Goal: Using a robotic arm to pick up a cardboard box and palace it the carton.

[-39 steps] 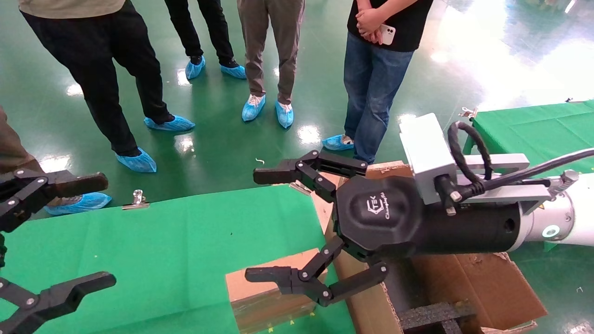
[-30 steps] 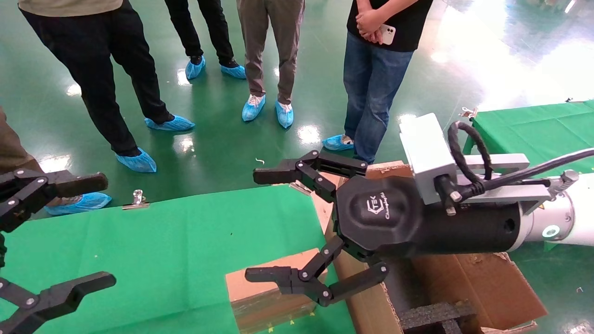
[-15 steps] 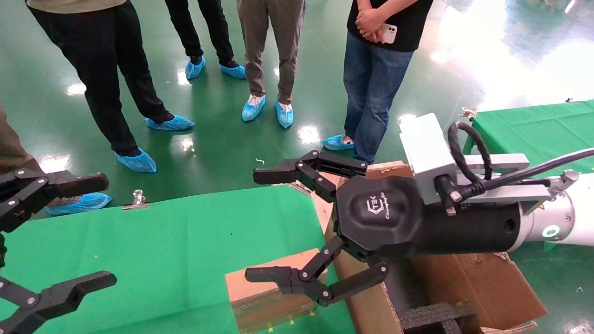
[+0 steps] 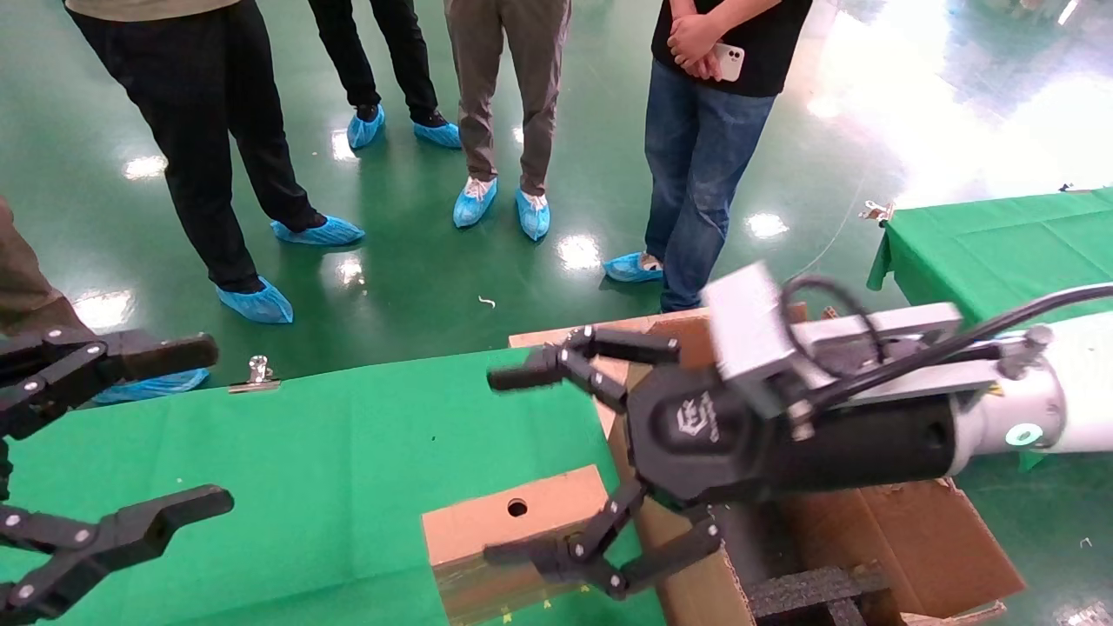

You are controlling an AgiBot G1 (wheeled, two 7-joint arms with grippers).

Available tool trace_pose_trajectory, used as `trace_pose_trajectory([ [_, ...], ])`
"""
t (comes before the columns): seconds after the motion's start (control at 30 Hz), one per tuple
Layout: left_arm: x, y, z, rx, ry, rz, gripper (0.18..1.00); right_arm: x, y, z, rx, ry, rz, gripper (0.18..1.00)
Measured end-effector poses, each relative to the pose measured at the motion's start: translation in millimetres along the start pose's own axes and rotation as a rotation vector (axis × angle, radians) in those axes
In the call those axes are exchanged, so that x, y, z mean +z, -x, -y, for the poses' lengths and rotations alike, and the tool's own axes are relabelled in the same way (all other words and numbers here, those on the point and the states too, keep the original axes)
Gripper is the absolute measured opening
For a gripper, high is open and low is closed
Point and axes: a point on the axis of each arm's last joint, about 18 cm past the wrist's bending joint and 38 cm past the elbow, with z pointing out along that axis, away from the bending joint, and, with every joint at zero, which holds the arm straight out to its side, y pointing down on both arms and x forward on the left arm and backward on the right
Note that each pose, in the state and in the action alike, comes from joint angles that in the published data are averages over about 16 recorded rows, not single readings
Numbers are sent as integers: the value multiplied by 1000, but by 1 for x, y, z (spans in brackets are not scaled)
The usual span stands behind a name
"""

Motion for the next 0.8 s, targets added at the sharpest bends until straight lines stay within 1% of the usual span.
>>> trace_pose_trajectory([
  [0.13, 0, 0, 0, 0, 0, 0, 800, 9, -6, -11, -2, 103, 27, 1001],
  [0.27, 0, 0, 0, 0, 0, 0, 701, 20, -14, -23, -8, 195, 56, 1001],
  [0.33, 0, 0, 0, 0, 0, 0, 664, 26, -18, -29, -13, 235, 71, 1001],
  [0.67, 0, 0, 0, 0, 0, 0, 412, 53, -39, -55, -61, 380, 137, 1001],
  [0.8, 0, 0, 0, 0, 0, 0, 346, 62, -47, -62, -86, 431, 161, 1001],
])
